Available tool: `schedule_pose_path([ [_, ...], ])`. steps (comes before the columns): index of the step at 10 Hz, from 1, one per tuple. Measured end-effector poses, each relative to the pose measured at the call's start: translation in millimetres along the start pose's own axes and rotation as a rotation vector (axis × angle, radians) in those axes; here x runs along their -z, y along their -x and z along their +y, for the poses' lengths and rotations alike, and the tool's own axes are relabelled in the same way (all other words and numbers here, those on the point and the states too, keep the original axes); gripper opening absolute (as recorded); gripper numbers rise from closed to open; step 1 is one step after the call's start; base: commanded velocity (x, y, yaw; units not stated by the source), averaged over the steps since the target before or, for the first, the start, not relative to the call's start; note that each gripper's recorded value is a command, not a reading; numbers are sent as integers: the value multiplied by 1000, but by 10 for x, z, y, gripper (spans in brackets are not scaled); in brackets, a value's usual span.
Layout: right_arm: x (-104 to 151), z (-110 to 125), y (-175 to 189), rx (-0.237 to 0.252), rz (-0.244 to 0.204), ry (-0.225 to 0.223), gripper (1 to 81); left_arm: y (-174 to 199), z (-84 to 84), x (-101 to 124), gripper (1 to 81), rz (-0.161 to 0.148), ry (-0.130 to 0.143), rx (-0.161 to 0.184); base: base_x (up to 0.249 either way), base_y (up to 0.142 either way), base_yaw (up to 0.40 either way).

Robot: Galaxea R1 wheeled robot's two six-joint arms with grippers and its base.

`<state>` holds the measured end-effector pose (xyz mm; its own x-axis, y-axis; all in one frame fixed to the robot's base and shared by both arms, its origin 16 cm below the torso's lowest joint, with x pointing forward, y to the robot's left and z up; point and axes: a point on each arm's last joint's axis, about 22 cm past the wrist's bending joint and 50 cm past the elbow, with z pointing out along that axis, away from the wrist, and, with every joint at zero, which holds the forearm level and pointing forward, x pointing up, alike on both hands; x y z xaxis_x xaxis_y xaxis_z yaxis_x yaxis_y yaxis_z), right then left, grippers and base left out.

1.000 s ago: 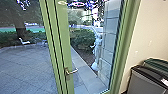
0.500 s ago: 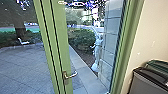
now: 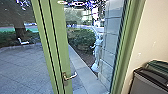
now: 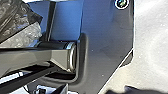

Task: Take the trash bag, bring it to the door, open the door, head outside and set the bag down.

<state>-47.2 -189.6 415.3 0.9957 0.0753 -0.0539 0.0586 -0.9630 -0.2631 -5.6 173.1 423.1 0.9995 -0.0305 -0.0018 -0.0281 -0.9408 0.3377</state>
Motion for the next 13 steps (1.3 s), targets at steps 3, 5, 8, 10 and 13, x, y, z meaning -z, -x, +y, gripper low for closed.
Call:
schedule_pose_path([
  [3, -1, -1, 43, -2, -3, 0, 811, 19, 3, -2, 10, 1, 0, 1, 0, 0, 0],
  [5, -1, 3, 45, -4, -3, 0, 811, 13, -2, -2, 10, 4, -3, 1, 0, 0, 0],
  [8, -4, -19, 27, -5, 7, -3, 811, -7, -15, -2, 10, 15, -8, 1, 0, 0, 0],
  [10, -5, -22, 27, -5, 7, -4, 811, -8, -15, -2, 10, 15, -9, -3, 0, 0, 0],
  [13, -4, -18, 29, -5, 6, -4, 811, -13, -16, -2, 10, 16, -9, -8, 0, 0, 186],
])
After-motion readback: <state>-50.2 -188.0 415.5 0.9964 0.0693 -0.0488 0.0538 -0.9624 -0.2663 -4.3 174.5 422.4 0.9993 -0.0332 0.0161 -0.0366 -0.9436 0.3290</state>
